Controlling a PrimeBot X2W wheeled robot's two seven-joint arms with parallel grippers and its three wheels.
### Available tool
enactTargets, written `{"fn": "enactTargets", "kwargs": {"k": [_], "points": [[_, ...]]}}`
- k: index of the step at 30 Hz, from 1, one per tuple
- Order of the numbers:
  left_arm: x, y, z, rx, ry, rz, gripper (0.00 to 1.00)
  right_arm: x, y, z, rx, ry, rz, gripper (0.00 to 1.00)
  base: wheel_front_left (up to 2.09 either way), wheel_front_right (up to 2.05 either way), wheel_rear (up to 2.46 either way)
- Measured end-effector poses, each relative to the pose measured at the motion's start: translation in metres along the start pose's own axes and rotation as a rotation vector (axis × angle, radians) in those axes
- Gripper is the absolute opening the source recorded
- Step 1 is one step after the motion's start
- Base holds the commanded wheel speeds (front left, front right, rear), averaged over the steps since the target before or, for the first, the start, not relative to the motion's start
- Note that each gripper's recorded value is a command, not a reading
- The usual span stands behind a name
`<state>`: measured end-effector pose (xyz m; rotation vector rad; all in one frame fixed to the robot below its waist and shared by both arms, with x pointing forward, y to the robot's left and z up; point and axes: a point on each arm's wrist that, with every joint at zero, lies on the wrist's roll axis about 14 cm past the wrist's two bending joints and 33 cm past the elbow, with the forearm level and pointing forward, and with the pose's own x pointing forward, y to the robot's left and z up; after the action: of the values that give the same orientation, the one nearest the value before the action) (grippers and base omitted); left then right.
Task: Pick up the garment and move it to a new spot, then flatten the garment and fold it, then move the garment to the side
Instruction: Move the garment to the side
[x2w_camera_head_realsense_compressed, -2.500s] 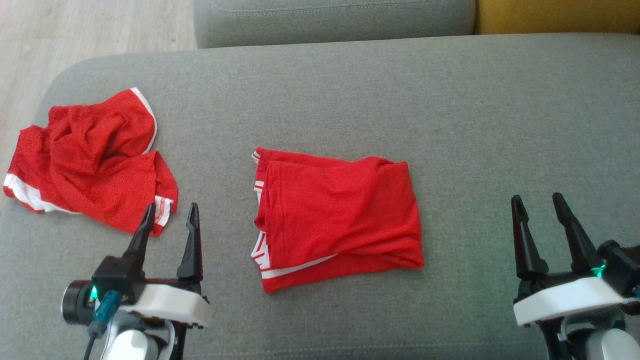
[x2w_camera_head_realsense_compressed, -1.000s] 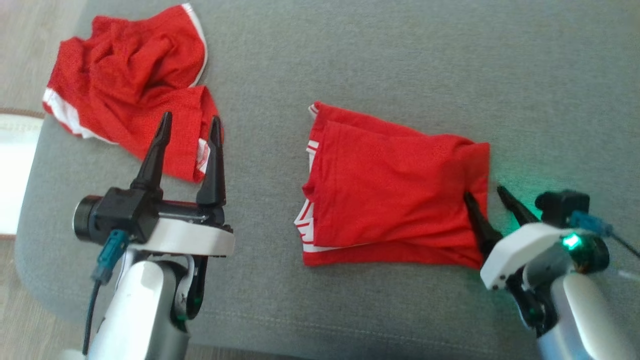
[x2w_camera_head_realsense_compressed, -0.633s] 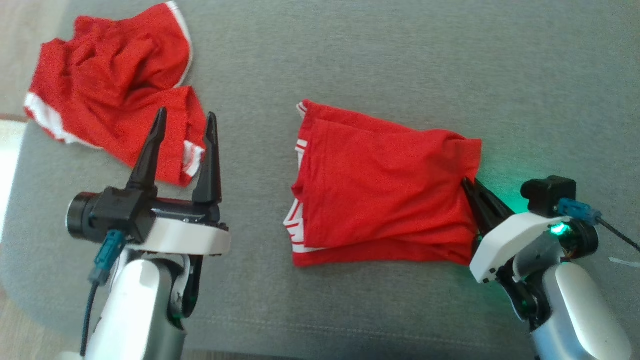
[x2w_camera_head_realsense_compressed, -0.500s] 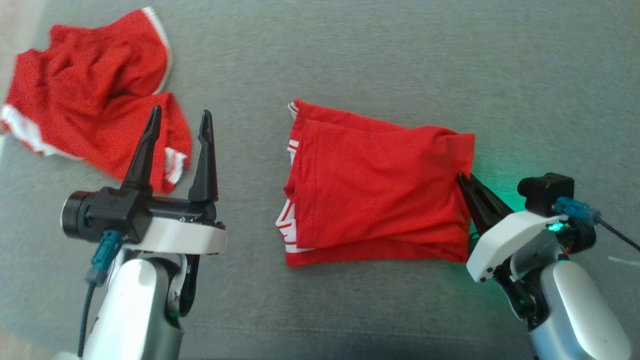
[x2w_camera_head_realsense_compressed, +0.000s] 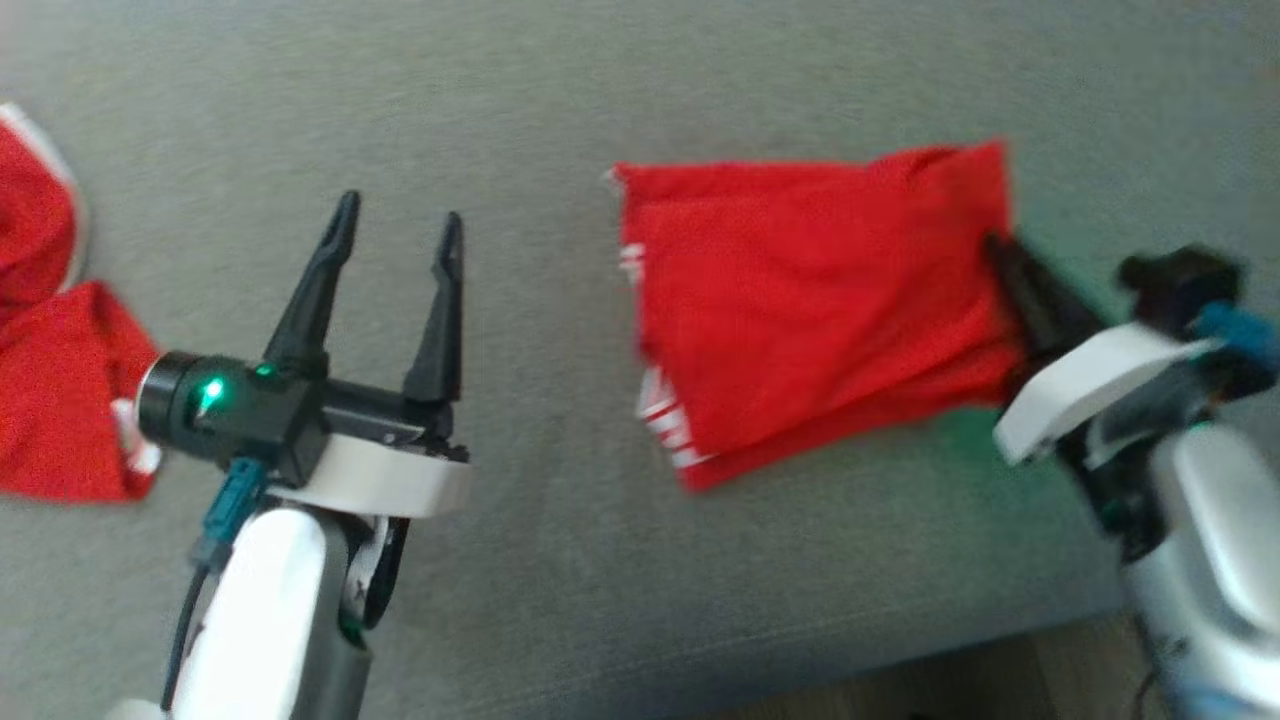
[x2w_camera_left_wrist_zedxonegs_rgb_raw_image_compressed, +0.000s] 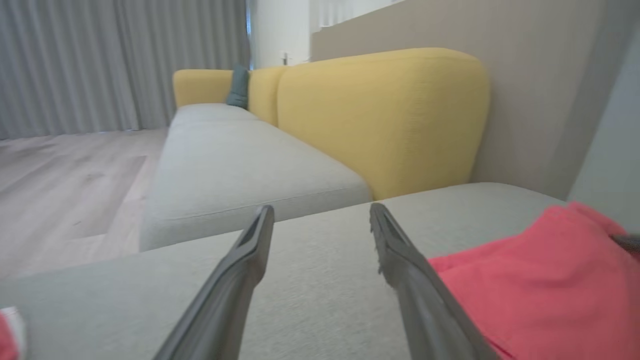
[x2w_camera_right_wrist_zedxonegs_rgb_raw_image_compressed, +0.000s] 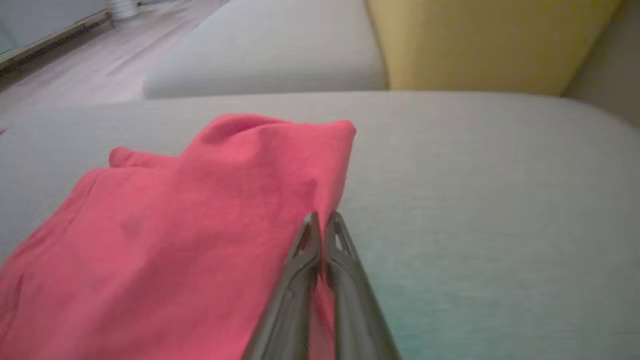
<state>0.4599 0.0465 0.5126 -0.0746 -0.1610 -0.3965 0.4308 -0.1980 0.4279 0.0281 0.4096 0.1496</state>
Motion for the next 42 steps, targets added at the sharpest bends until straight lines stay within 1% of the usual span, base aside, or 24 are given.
{"fn": "enactTargets", "kwargs": {"k": [2, 5, 8, 12, 16, 19, 24, 30, 34, 37, 38, 39, 40, 42], "points": [[0.009, -0.013, -0.002, -0.015, -0.006, -0.045, 1.00, -0.004, -0.030, 0.013, -0.023, -0.032, -0.068, 0.00, 0.00, 0.00, 0.00], [0.023, -0.024, -0.004, -0.026, -0.024, -0.091, 1.00, -0.010, -0.075, 0.033, -0.060, -0.066, -0.169, 0.00, 0.00, 0.00, 0.00], [0.033, -0.036, -0.009, -0.032, -0.030, -0.139, 1.00, -0.013, -0.110, 0.055, -0.100, -0.104, -0.249, 0.00, 0.00, 0.00, 0.00], [0.036, -0.045, -0.021, -0.048, -0.012, -0.175, 1.00, -0.014, -0.138, 0.076, -0.139, -0.136, -0.317, 0.00, 0.00, 0.00, 0.00], [0.043, -0.051, -0.023, -0.062, -0.025, -0.207, 1.00, -0.017, -0.164, 0.084, -0.163, -0.140, -0.384, 0.00, 0.00, 0.00, 0.00], [0.049, -0.050, -0.025, -0.059, -0.036, -0.211, 1.00, -0.017, -0.177, 0.087, -0.162, -0.140, -0.423, 0.00, 0.00, 0.00, 0.00], [0.054, -0.050, -0.036, -0.074, -0.028, -0.218, 1.00, -0.012, -0.196, 0.080, -0.169, -0.115, -0.479, 0.00, 0.00, 0.00, 0.00], [0.065, -0.046, -0.045, -0.083, -0.038, -0.223, 1.00, -0.003, -0.215, 0.052, -0.178, -0.054, -0.535, 0.00, 0.00, 0.00, 0.00], [0.071, -0.042, -0.055, -0.084, -0.037, -0.221, 1.00, 0.011, -0.221, 0.047, -0.204, -0.053, -0.550, 0.00, 0.00, 0.00, 0.00], [0.074, -0.038, -0.060, -0.084, -0.034, -0.221, 1.00, 0.022, -0.222, 0.039, -0.188, -0.048, -0.557, 0.00, 0.00, 0.00, 0.00], [0.074, -0.038, -0.060, -0.084, -0.034, -0.221, 1.00, 0.022, -0.222, 0.039, -0.188, -0.048, -0.557, 0.34, 0.00, 0.00, 0.00], [0.074, -0.037, -0.061, -0.082, -0.034, -0.219, 1.00, 0.026, -0.221, 0.036, -0.185, -0.049, -0.555, 0.63, 0.00, 0.00, 0.00], [0.075, -0.035, -0.061, -0.078, -0.035, -0.217, 1.00, 0.028, -0.220, 0.030, -0.173, -0.049, -0.559, 1.00, 0.00, 0.00, 0.00], [0.074, -0.035, -0.059, -0.074, -0.036, -0.217, 1.00, 0.027, -0.220, 0.030, -0.161, -0.069, -0.573, 1.00, 0.00, 0.00, 0.00]]}}
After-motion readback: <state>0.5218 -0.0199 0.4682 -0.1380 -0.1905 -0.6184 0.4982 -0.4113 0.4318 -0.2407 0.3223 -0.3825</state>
